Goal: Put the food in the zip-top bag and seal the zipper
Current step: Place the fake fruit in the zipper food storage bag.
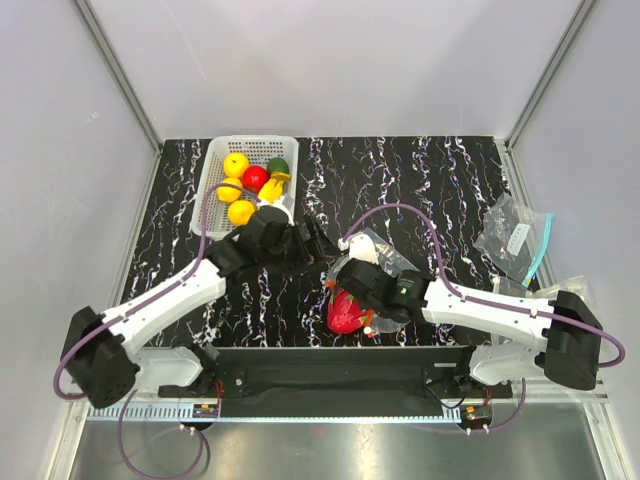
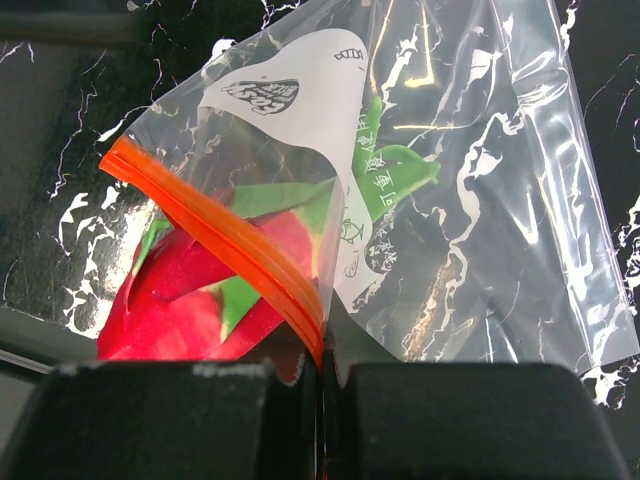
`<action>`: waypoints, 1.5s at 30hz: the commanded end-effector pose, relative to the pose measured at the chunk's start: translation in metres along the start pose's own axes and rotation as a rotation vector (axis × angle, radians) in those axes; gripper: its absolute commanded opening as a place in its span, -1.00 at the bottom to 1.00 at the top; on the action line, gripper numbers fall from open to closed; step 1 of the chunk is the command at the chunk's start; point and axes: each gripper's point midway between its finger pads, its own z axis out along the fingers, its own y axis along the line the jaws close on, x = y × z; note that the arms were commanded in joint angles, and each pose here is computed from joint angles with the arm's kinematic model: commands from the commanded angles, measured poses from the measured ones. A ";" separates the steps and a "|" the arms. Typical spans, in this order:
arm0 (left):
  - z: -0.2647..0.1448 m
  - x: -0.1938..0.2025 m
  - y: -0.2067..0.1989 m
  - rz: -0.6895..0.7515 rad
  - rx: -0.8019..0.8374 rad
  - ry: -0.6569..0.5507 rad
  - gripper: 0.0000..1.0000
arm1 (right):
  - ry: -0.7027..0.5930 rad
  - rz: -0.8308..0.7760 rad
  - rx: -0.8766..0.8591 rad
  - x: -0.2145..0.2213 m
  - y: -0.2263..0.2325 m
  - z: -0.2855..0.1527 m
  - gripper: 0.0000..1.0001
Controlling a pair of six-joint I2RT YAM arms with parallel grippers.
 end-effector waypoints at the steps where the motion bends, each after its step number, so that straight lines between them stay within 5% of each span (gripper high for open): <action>1: -0.032 -0.016 -0.006 0.150 0.014 -0.086 0.92 | -0.039 0.013 -0.035 -0.011 0.007 -0.006 -1.00; 14: -0.050 0.042 0.053 0.314 0.093 -0.075 0.97 | -0.048 0.027 -0.047 -0.011 0.004 -0.014 -0.99; 26: -0.021 0.131 0.085 0.363 0.032 0.136 -0.44 | -0.056 0.033 -0.044 -0.016 0.000 -0.022 -0.99; 33: 0.011 0.137 0.101 0.358 -0.033 0.145 -0.58 | -0.038 0.024 -0.046 -0.015 0.005 -0.018 -1.00; 40: 0.040 0.139 0.069 0.357 0.055 0.149 -0.72 | -0.020 0.019 -0.046 -0.010 0.006 -0.014 -1.00; 45: 0.045 0.125 0.039 0.286 0.166 0.043 -0.70 | -0.009 0.015 -0.071 -0.006 0.012 -0.012 -1.00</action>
